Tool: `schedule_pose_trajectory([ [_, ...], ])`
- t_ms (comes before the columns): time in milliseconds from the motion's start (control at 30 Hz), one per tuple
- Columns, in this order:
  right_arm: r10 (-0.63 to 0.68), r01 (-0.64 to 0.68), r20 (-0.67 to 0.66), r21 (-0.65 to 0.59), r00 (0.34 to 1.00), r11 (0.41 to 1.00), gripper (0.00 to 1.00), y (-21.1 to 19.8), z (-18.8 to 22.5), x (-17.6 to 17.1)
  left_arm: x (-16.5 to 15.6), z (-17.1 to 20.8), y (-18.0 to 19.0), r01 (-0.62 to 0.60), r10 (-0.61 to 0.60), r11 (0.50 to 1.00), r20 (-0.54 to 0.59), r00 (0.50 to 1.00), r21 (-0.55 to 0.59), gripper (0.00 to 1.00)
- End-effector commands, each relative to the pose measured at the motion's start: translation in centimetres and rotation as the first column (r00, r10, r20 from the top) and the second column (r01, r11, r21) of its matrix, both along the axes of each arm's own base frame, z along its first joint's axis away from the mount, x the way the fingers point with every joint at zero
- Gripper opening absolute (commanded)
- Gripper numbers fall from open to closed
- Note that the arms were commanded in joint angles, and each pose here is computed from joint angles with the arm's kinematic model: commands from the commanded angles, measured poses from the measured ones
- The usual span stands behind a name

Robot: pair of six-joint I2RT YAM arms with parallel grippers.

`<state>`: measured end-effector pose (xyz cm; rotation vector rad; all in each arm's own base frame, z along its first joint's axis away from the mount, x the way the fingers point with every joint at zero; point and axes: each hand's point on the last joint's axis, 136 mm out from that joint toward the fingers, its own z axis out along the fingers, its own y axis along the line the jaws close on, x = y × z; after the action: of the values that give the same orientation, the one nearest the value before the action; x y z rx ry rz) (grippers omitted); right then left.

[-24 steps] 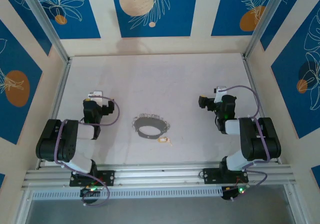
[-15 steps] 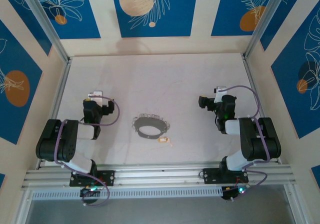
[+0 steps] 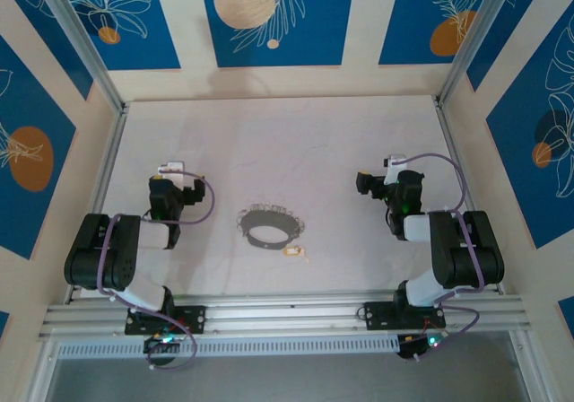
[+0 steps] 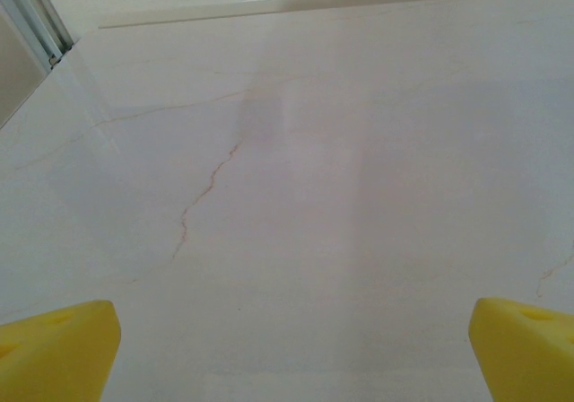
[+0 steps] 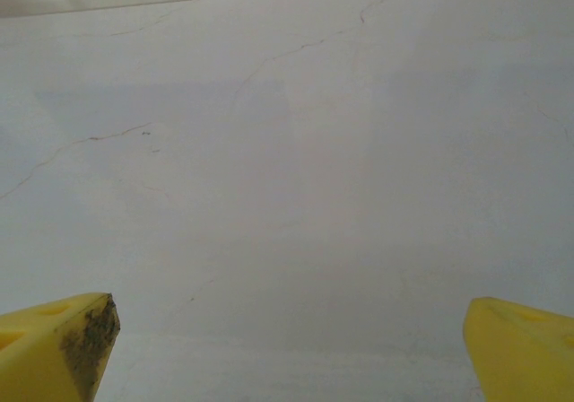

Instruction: Put the keys on the keyring

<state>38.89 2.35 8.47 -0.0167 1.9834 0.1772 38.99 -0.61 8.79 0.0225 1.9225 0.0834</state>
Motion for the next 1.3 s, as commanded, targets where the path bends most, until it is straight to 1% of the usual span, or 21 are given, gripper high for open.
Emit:
schedule_pose_trajectory([
  [0, 0.010, -0.010, 0.028, 0.017, 1.000, 1.000, 0.99, 0.2, 0.9, 0.8, 0.6, 0.4, -0.7, 0.034, -0.034, 0.999, 0.014, 0.999, 0.009, 1.00],
  [133, 0.005, -0.006, 0.039, 0.017, 0.999, 1.000, 0.99, 0.1, 1.2, 0.8, 0.5, 0.5, -2.0, 0.110, -0.111, 0.994, 0.021, 0.994, 0.016, 1.00],
  [167, -0.008, 0.008, 0.037, 0.016, 0.999, 1.000, 0.99, 0.0, 1.5, 0.8, 0.3, 0.7, -2.1, 0.112, -0.112, 0.994, 0.035, 0.993, 0.021, 1.00],
  [267, -0.068, 0.068, -0.001, 0.016, 0.998, 0.998, 0.99, -0.9, 3.0, 0.9, -0.2, 1.7, -1.2, 0.054, -0.056, 0.998, 0.067, 0.996, 0.022, 1.00],
  [367, -0.057, 0.058, -0.035, 0.038, 0.998, 0.998, 0.99, -0.8, 4.6, 0.7, 0.0, 2.8, -1.2, 0.043, -0.044, 0.998, 0.046, 0.998, 0.038, 0.99],
  [433, -0.106, 0.110, -0.041, 0.104, 0.994, 0.989, 0.99, -1.3, 6.2, 0.5, 0.0, 3.6, -1.2, 0.037, -0.038, 0.998, 0.021, 0.999, 0.047, 0.99],
  [500, -0.214, 0.232, -0.096, 0.253, 0.972, 0.939, 0.99, -3.0, 7.4, 0.1, 0.2, 4.7, -1.1, 0.024, -0.024, 0.998, 0.010, 1.000, 0.053, 0.99],
  [533, -0.240, 0.270, -0.133, 0.305, 0.962, 0.914, 0.99, -3.6, 7.7, -0.1, 0.1, 5.3, -0.9, 0.009, -0.010, 0.999, 0.015, 1.000, 0.048, 0.99],
  [567, -0.225, 0.267, -0.157, 0.354, 0.962, 0.896, 0.99, -3.5, 8.1, -0.2, 0.2, 6.2, -0.7, -0.008, 0.008, 1.000, 0.024, 1.000, 0.025, 0.99],
  [633, -0.175, 0.229, -0.167, 0.402, 0.970, 0.887, 0.99, -2.6, 9.1, -0.2, 0.3, 7.7, -1.0, -0.011, 0.012, 1.000, 0.019, 1.000, -0.023, 0.98],
  [733, -0.042, 0.124, -0.188, 0.447, 0.981, 0.886, 1.00, 0.4, 10.0, -0.9, 0.3, 9.0, -2.5, 0.008, -0.012, 0.991, -0.035, 0.999, -0.132, 0.95],
  [833, 0.104, 0.022, -0.245, 0.461, 0.964, 0.887, 0.89, 4.3, 9.9, -2.1, -0.4, 9.3, -4.9, 0.052, -0.079, 0.969, -0.104, 0.991, -0.241, 0.91],
  [900, 0.205, -0.040, -0.302, 0.472, 0.931, 0.880, 0.81, 7.5, 9.2, -3.5, -1.2, 9.0, -6.9, 0.083, -0.134, 0.948, -0.149, 0.980, -0.307, 0.89],
  [1000, 0.312, -0.103, -0.386, 0.475, 0.868, 0.874, 0.74, 11.6, 7.6, -5.9, -2.5, 8.0, -9.8, 0.116, -0.216, 0.912, -0.220, 0.951, -0.394, 0.84],
  [1033, 0.333, -0.115, -0.409, 0.473, 0.849, 0.874, 0.73, 12.6, 7.1, -6.6, -3.0, 7.6, -10.6, 0.126, -0.242, 0.904, -0.245, 0.939, -0.409, 0.83],
  [1167, 0.426, -0.156, -0.502, 0.493, 0.752, 0.856, 0.63, 16.5, 4.9, -10.0, -5.8, 5.9, -14.0, 0.159, -0.331, 0.877, -0.329, 0.884, -0.454, 0.82],
  [1267, 0.456, -0.161, -0.567, 0.492, 0.687, 0.855, 0.56, 18.4, 2.9, -12.0, -8.1, 4.4, -16.4, 0.183, -0.378, 0.868, -0.376, 0.846, -0.462, 0.81],
])
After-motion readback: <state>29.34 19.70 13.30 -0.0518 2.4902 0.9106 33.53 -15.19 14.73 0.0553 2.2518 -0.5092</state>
